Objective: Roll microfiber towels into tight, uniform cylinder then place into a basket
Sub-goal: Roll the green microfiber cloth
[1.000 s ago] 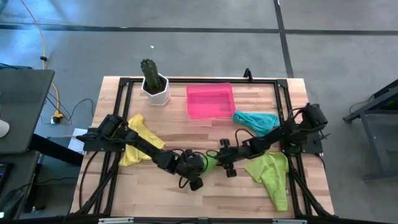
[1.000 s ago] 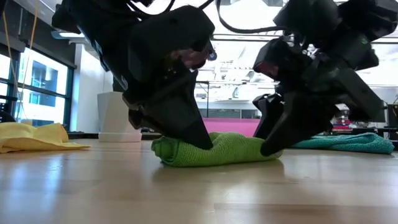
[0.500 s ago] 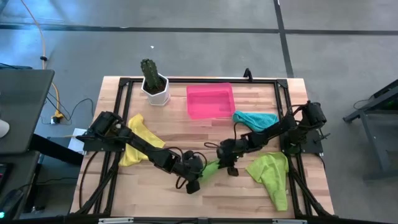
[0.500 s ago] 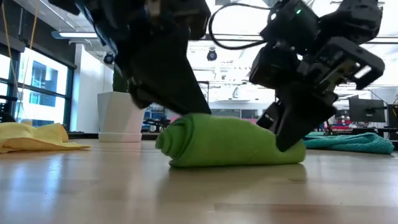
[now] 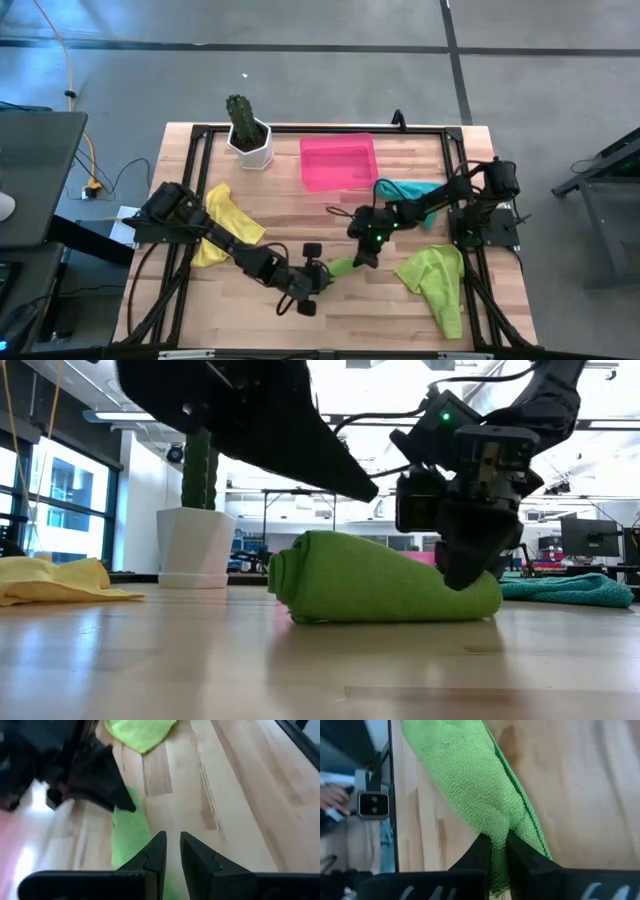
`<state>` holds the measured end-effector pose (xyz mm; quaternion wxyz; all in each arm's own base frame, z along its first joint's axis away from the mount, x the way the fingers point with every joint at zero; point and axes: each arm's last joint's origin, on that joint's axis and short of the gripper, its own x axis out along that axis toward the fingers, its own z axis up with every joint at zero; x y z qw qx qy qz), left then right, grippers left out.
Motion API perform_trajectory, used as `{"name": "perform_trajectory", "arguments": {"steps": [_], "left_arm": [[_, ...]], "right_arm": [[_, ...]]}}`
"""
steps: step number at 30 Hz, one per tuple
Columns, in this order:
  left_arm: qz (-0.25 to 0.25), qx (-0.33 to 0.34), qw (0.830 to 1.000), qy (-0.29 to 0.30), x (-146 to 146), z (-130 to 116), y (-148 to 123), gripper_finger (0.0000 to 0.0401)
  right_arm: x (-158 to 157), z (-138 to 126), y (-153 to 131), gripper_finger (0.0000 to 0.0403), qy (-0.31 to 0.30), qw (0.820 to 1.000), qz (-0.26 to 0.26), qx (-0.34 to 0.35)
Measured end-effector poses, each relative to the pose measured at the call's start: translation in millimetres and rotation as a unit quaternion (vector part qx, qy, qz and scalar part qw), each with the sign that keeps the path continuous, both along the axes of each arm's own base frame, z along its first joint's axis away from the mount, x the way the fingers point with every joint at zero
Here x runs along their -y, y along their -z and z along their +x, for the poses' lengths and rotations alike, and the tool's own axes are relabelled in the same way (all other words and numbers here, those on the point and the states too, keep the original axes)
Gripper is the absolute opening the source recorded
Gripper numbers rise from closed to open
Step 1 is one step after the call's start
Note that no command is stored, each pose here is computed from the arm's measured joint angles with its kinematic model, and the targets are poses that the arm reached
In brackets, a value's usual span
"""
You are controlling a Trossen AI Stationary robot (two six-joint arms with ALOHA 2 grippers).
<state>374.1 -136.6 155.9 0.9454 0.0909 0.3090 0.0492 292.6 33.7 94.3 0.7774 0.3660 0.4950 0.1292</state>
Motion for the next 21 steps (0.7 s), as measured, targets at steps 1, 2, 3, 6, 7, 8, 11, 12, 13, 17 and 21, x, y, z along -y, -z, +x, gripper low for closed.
{"name": "perform_trajectory", "arguments": {"steps": [1,2,3,6,7,8,11,12,13,17,21], "left_arm": [[0.002,0.004,1.0,-0.002,0,1,1,0.0047],[0.001,0.003,1.0,-0.005,-1,2,3,0.0048],[-0.003,0.001,1.0,-0.009,-3,3,4,0.0052],[-0.016,-0.001,1.0,-0.02,-10,6,7,0.0071],[-0.018,-0.001,1.0,-0.022,-13,7,7,0.0079],[-0.02,0.0,1.0,-0.024,-15,8,7,0.0089],[-0.032,-0.004,0.999,-0.017,-22,10,7,0.0118],[-0.041,-0.005,0.999,-0.018,-24,11,7,0.0126],[-0.05,-0.005,0.999,-0.021,-26,12,7,0.0134],[-0.063,-0.004,0.998,-0.029,-31,13,7,0.0154],[-0.066,-0.002,0.997,-0.043,-36,16,10,0.0158]], "right_arm": [[1,0,0,0.0012,0.005,1.0,0.004,-0.003],[2,0,0,0.0012,0.008,1.0,0.008,-0.005],[3,0,0,0.0012,0.011,1.0,0.01,-0.007],[3,0,0,0.0012,0.011,1.0,0.01,-0.007],[3,0,0,0.0012,0.011,1.0,0.01,-0.007],[3,0,0,0.0012,0.011,1.0,0.01,-0.007],[3,0,0,0.0012,0.011,1.0,0.01,-0.007],[3,0,0,0.0012,0.011,1.0,0.01,-0.007],[3,0,0,0.0012,0.011,1.0,0.01,-0.007],[3,1,0,0.0012,0.011,1.0,0.01,-0.006],[3,1,0,0.0012,0.011,1.0,0.01,-0.006]]}}
